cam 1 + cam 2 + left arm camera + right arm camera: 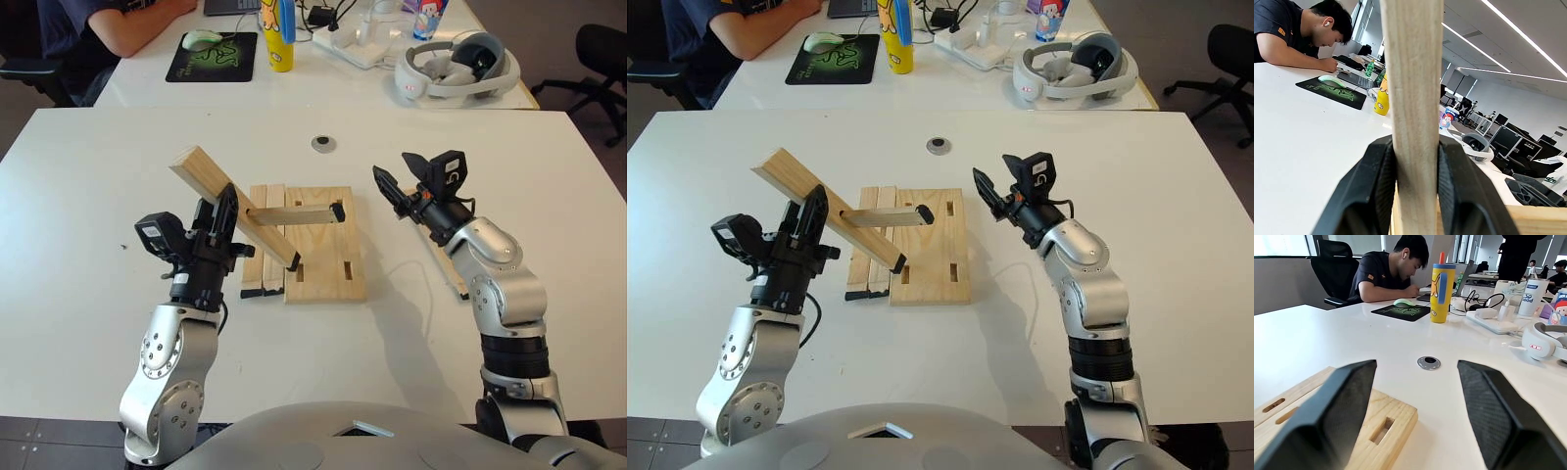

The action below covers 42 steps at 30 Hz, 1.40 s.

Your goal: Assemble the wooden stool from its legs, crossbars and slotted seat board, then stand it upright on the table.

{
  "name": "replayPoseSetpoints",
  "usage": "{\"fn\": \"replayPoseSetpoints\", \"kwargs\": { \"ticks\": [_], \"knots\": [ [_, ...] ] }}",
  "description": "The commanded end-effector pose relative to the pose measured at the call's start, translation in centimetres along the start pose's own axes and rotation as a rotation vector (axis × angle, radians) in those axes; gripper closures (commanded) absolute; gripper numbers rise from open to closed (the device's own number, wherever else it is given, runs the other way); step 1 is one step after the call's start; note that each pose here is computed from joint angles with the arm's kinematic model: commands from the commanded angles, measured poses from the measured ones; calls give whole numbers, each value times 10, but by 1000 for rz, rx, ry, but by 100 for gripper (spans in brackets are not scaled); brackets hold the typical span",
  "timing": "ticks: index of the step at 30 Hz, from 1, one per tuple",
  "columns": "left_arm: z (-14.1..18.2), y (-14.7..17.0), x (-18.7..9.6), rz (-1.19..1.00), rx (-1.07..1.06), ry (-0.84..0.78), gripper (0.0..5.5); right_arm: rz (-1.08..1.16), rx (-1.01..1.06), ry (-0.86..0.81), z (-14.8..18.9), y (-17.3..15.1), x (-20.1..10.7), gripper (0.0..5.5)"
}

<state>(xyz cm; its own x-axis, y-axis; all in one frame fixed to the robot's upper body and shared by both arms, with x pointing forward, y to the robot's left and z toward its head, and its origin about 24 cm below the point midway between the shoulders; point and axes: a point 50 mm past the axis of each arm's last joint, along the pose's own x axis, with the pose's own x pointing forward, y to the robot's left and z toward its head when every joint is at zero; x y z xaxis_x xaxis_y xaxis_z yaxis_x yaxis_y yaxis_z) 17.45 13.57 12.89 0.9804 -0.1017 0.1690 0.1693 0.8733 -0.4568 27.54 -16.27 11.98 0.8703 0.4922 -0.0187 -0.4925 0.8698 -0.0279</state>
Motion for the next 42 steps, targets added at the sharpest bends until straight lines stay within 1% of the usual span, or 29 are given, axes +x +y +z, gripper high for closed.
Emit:
{"fn": "replayPoseSetpoints", "kwargs": {
  "ticks": [1, 7, 14, 19, 27, 34, 38, 42],
  "knots": [
    [-3, -6, -3, 34, -22, -27, 445, 47, -40, 13, 5, -2, 5, 242],
    [-8, -12, -11, 101, -27, -60, 445, 97, -74, 30, 12, -9, 11, 242],
    [-15, -15, -20, 150, -10, -60, 445, 124, -89, 37, 16, -12, 14, 242],
    [-19, -18, -23, 152, -25, -48, 445, 130, -90, 40, 18, -13, 15, 242],
    [-17, -26, -21, 87, -71, -44, 445, 133, -80, 50, 14, -10, 13, 242],
    [-21, -19, -22, 132, -140, -33, 445, 135, -76, 52, 13, -10, 14, 242],
    [-36, -9, -24, 201, -215, 15, 445, 140, -78, 51, 14, -11, 15, 242],
    [-44, 0, -27, 232, -186, 28, 445, 141, -82, 45, 16, -12, 16, 242]
  ]
}}
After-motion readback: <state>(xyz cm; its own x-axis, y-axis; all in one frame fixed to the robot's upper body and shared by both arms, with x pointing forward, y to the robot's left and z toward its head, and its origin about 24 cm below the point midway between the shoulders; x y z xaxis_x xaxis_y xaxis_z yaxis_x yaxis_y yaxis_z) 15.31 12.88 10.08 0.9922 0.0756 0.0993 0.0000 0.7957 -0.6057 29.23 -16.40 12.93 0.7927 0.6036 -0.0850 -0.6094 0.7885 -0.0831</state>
